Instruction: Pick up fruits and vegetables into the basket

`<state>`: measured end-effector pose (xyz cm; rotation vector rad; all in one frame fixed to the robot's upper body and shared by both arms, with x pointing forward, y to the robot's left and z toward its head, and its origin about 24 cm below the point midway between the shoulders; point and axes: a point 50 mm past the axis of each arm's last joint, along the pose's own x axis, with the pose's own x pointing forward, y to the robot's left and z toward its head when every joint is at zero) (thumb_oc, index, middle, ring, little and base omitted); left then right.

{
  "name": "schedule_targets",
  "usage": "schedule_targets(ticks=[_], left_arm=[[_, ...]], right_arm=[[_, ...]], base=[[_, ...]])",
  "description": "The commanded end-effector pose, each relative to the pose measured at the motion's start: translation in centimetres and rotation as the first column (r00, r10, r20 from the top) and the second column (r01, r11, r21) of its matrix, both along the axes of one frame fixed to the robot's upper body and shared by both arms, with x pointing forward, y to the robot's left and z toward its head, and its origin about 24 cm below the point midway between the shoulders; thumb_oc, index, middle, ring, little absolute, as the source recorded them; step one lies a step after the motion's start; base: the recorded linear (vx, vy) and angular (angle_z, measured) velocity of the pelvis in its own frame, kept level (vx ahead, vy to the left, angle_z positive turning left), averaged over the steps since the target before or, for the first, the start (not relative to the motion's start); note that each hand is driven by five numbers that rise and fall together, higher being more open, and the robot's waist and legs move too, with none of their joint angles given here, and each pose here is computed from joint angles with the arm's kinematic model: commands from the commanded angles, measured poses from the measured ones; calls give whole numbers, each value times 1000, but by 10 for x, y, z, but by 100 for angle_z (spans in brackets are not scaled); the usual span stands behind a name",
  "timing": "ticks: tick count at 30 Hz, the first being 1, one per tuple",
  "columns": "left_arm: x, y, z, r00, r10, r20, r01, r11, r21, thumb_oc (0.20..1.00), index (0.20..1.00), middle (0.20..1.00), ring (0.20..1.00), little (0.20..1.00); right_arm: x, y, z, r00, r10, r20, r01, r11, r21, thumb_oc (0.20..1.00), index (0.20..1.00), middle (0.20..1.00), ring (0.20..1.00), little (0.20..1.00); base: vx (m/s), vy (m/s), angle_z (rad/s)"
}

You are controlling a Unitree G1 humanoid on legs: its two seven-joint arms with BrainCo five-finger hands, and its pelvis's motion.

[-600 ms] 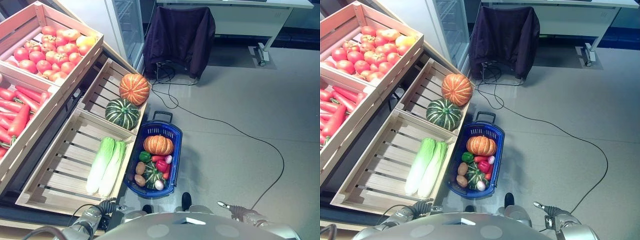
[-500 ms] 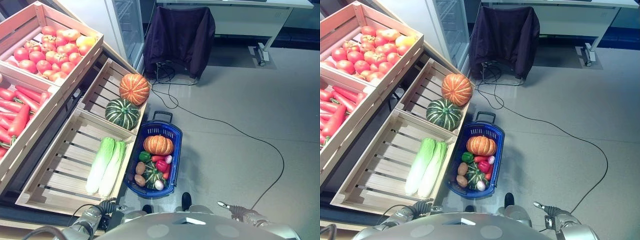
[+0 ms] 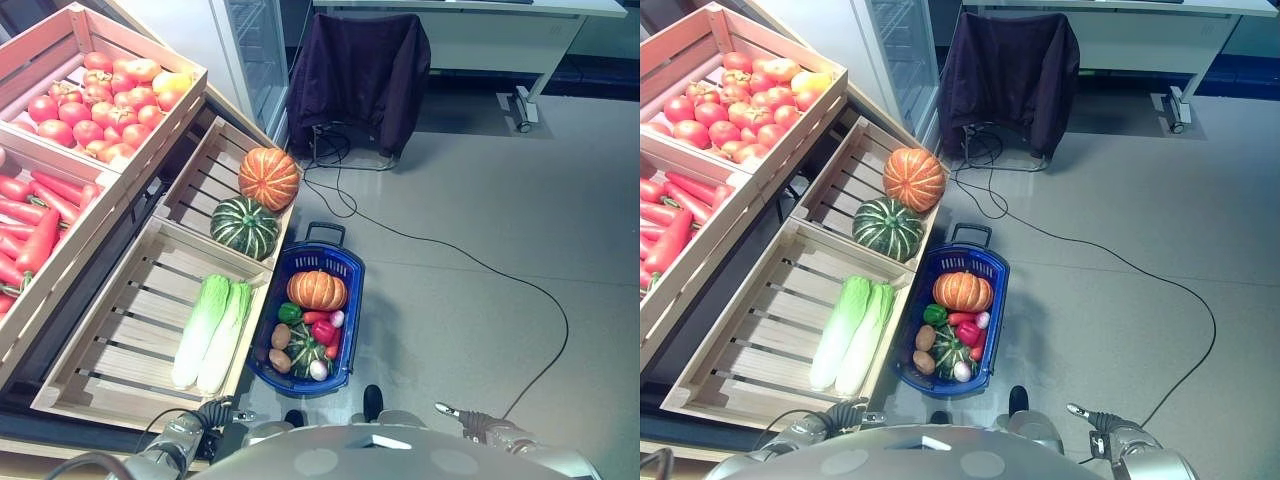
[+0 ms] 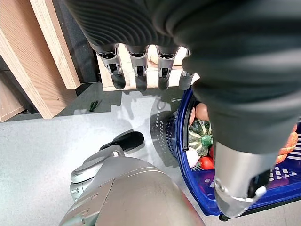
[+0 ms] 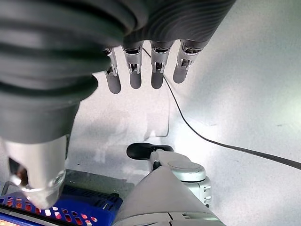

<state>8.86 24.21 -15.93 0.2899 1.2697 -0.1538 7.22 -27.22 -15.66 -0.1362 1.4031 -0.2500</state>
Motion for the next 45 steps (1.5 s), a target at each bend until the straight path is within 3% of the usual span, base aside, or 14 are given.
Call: schedule_targets(ticks=[1, 25, 35, 45], left_arm=[[6, 2, 1, 999, 43, 8, -43, 999, -2, 1000, 1000, 1000, 1000, 1000], [17, 4, 4, 988, 131, 87, -131, 991, -8, 1000, 1000, 1000, 1000, 1000], [78, -4, 26, 926, 204, 318, -178, 978, -109, 1000, 1000, 1000, 1000, 1000], [133, -20, 56, 847, 205, 490, -93, 966, -242, 1000, 1000, 1000, 1000, 1000]], right_arm=[[11, 4, 1, 1000, 13, 10, -13, 1000, 13, 1000, 1000, 1000, 1000, 1000], [24, -4, 6, 999, 14, 48, -14, 1000, -13, 1000, 1000, 1000, 1000, 1000], [81, -3, 24, 979, 42, 201, -36, 999, -33, 1000, 1000, 1000, 1000, 1000], [122, -5, 44, 943, 24, 331, -9, 999, -47, 1000, 1000, 1000, 1000, 1000]], base=[[0, 0, 0], [-26, 2, 0], [-105, -7, 1], [-57, -12, 6]])
